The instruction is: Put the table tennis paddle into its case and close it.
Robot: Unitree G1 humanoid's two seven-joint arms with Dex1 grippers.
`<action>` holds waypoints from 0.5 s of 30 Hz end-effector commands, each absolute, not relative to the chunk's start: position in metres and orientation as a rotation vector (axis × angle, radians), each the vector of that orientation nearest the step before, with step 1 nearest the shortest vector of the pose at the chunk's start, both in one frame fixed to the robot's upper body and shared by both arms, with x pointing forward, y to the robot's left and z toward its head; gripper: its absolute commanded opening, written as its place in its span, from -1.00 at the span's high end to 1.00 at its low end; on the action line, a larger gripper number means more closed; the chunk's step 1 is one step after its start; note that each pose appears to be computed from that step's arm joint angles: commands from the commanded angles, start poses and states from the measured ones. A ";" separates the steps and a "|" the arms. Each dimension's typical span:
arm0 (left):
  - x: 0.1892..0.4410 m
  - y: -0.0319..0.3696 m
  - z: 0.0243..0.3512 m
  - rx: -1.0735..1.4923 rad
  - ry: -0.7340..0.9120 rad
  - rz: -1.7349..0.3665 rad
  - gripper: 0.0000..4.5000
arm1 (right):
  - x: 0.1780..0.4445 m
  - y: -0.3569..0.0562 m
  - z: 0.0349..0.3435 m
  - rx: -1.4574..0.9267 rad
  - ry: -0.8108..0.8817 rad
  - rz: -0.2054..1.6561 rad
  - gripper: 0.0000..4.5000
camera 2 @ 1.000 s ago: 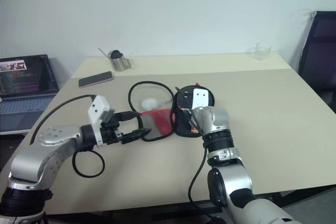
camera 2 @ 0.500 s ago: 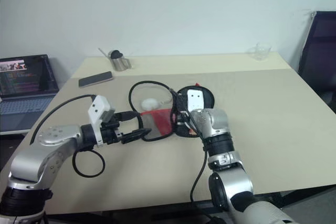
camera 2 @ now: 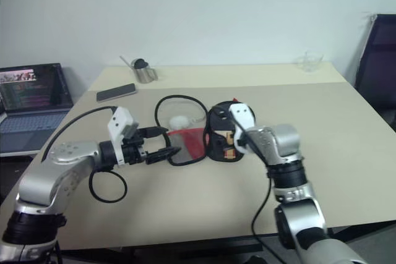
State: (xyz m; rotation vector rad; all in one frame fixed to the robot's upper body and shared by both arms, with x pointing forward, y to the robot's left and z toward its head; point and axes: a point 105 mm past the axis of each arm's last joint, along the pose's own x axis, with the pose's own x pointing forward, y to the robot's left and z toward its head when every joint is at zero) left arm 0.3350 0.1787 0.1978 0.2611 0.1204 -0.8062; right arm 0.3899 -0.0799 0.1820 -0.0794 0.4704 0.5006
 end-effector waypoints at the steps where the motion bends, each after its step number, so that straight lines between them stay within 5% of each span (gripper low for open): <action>1: 0.347 0.199 0.215 0.282 0.084 -0.710 -0.91 | 0.381 -0.097 0.212 -0.153 0.307 0.670 -0.99; 9: 0.354 0.233 0.226 0.356 0.110 -0.671 -0.91 | 0.363 -0.192 0.249 -0.307 0.145 0.910 -0.99; 15: 0.364 0.248 0.216 0.344 0.158 -0.625 -0.91 | 0.354 -0.204 0.258 -0.338 0.125 1.015 -0.99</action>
